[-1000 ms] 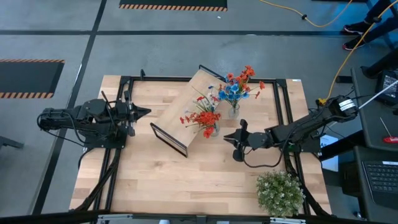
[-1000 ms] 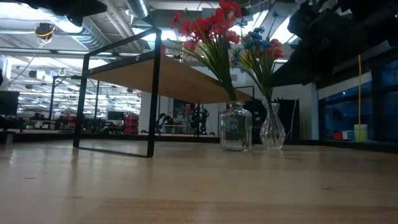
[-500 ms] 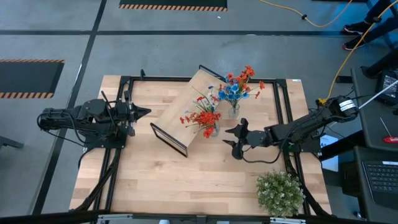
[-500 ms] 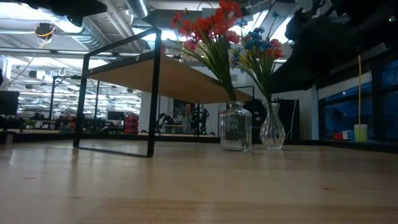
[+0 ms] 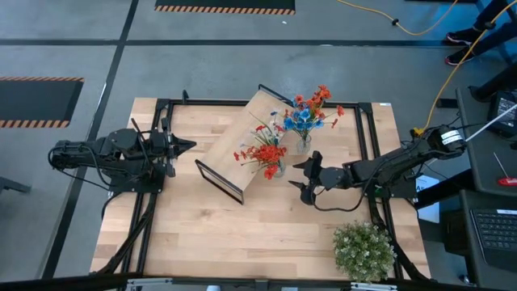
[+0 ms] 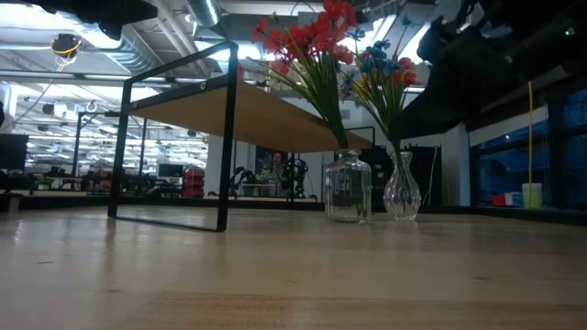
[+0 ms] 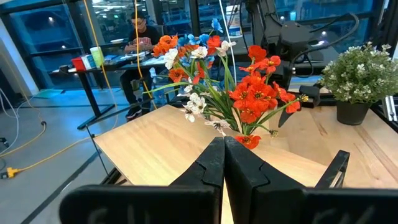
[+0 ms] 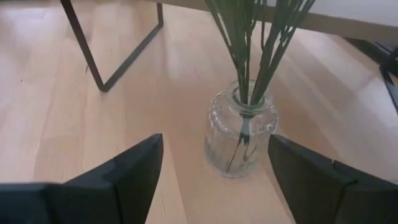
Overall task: Pick and place flowers into a vace then onto a shelf
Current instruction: Put the left transparent flower vase with flowers on the shelf
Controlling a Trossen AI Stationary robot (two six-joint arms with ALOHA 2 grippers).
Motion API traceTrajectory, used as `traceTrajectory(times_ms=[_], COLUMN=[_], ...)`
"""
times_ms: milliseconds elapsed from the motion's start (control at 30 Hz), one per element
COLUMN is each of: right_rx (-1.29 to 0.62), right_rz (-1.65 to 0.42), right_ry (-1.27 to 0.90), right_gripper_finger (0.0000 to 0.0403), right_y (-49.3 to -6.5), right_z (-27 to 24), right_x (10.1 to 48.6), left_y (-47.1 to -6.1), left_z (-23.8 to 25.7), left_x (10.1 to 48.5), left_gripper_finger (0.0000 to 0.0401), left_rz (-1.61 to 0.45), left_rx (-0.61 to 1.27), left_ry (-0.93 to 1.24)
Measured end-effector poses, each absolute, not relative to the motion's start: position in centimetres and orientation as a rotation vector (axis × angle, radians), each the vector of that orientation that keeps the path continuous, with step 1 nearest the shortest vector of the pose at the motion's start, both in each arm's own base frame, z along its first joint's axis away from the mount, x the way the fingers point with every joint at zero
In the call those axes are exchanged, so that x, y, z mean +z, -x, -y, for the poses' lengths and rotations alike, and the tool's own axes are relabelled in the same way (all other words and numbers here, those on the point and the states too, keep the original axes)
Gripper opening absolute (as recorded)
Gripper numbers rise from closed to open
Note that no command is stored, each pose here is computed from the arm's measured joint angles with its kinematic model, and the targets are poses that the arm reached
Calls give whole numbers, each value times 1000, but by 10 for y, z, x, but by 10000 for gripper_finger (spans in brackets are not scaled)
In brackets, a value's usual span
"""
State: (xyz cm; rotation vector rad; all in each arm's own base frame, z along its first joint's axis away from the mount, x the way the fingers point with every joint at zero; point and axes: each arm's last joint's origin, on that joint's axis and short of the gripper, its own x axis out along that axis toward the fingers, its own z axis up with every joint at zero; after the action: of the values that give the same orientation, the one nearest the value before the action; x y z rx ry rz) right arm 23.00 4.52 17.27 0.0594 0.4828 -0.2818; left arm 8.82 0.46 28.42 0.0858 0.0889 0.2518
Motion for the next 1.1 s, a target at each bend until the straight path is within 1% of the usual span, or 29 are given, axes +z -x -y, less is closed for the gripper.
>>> traceTrajectory(times_ms=[200, 433, 733, 1000, 1100], right_rx=[-308, -366, -415, -445, -427], right_rz=[-504, -538, -495, -449, -435], right_ry=[-74, -65, -64, -79, -83], right_gripper_finger=[293, 293, 293, 293, 293], right_y=[-233, -246, -263, -271, -273], right_z=[-43, -41, -36, -26, -24], right_x=[166, 141, 114, 107, 106], left_y=[-88, -88, -88, -88, -88], left_z=[-5, -5, -5, -5, -5], left_x=[284, 284, 284, 284, 284], left_gripper_finger=[3, 2, 3, 5, 3], left_rz=[-89, -90, -91, -91, -93], left_rx=[252, 250, 248, 247, 246], left_ry=[-86, -86, -87, -87, -100])
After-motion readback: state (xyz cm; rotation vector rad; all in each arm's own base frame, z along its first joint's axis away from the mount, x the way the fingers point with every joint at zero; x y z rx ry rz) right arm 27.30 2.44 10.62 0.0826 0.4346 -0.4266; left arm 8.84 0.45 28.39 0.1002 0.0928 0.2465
